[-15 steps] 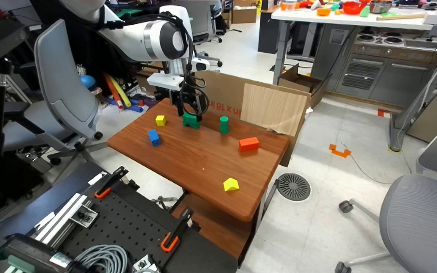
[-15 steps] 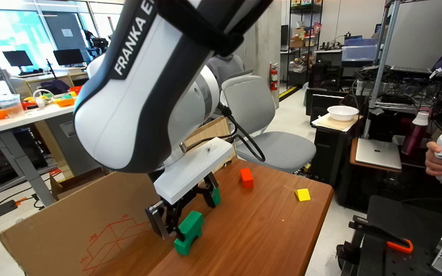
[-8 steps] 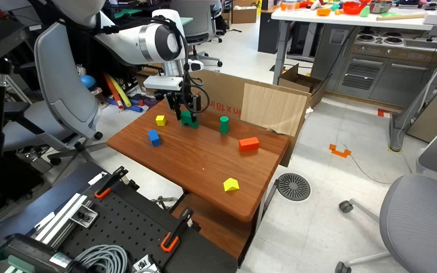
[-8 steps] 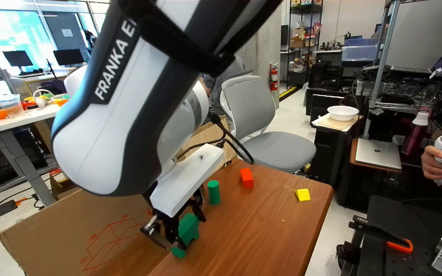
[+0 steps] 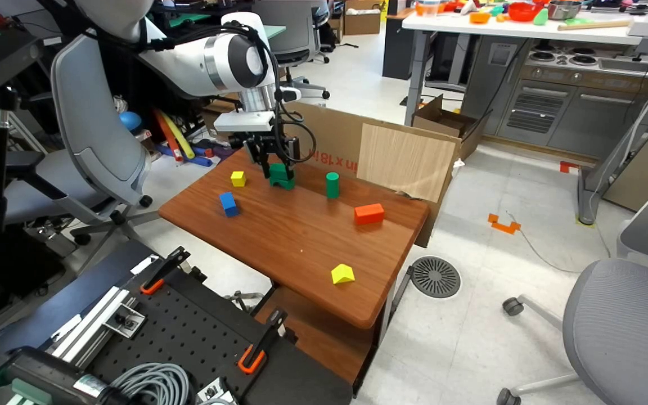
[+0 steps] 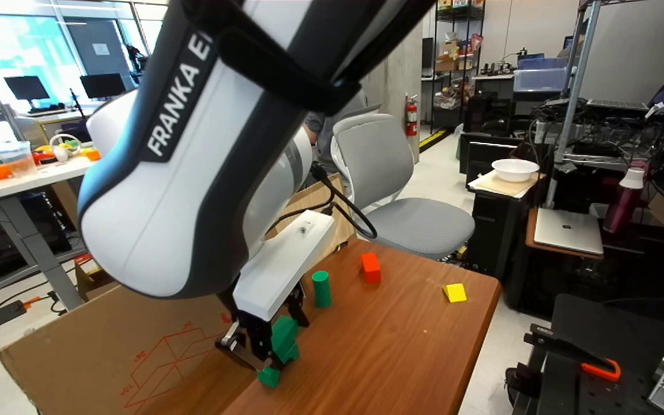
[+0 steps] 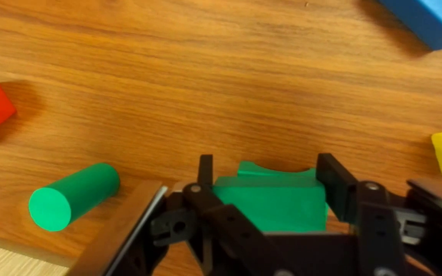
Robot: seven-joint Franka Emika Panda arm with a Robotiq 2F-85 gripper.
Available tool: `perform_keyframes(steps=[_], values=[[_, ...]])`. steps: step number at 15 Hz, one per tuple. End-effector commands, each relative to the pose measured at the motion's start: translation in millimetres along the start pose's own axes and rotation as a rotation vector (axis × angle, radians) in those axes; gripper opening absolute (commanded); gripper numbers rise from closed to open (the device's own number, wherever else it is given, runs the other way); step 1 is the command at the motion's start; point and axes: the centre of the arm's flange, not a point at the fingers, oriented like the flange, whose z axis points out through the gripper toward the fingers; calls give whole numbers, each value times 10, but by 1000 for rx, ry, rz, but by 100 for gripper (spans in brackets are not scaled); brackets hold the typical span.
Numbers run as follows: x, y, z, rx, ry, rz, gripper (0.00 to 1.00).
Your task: Put the green block on the right on the green block to the left and then put the block back on the table on the right
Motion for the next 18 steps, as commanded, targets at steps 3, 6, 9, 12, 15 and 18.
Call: perform_keyframes(steps=[3,6,9,12,15,18], values=[[-666,462,-200,135,-71,96,43],[-845,914,-112,230,-46,256,43],[-853,1435,64,301,-46,411,43],[-846,1852,266,352,-48,561,43],[-846,2074,475,390,-80,663,43],[-835,2067,623,405,-117,731,43]])
